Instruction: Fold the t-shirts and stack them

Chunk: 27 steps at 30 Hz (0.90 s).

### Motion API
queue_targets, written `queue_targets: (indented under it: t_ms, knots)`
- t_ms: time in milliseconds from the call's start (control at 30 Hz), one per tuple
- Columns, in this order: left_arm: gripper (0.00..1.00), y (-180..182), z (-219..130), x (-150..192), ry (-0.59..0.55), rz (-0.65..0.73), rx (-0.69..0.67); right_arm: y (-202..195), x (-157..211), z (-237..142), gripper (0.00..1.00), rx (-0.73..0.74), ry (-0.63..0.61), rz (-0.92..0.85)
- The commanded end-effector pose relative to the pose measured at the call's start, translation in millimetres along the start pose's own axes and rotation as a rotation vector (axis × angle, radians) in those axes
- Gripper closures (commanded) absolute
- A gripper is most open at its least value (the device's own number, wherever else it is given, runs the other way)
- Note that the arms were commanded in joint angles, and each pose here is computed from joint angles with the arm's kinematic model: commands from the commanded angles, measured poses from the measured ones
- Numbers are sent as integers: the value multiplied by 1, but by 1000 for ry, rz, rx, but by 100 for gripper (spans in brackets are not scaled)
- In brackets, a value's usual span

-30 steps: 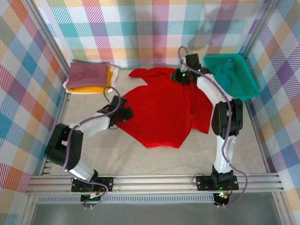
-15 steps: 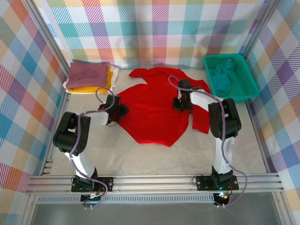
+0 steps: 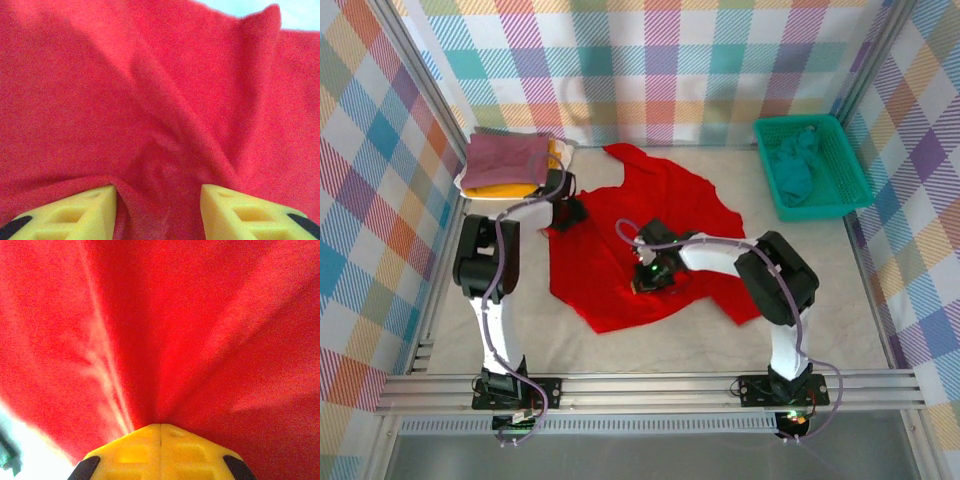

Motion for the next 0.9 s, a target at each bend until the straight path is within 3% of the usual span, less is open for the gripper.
queue_targets:
  t_ms: [0, 167, 300, 433, 667, 867]
  knots:
    - [51, -21, -10, -8, 43, 96, 13, 24, -28, -19, 91, -124, -56, 45]
    - [49, -7, -80, -13, -130, 79, -34, -6, -57, -93, 84, -89, -258, 135]
    - [48, 27, -115, 10, -192, 64, -82, -59, -73, -141, 82, 78, -403, 220]
    - [49, 35, -102, 23, -115, 107, -109, -100, -116, -150, 91, 299, -427, 186]
    - [51, 16, -48, 2, -45, 102, -118, -142, -209, -124, 100, 372, -416, 177]
    - [51, 23, -19, 12, 5, 43, -140, -191, -243, -105, 100, 398, -425, 295]
Point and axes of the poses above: each hand's point on the last joint's axis, 136 mm out from that joint toward the fingers, its own z axis out along the fingers, its own y axis along the line the jaws close on, x = y × z, the point moved 8 cm from there along -z, back along the fingers, and after that the axes turned 2 degrees about -z, right-handed, at the moved point
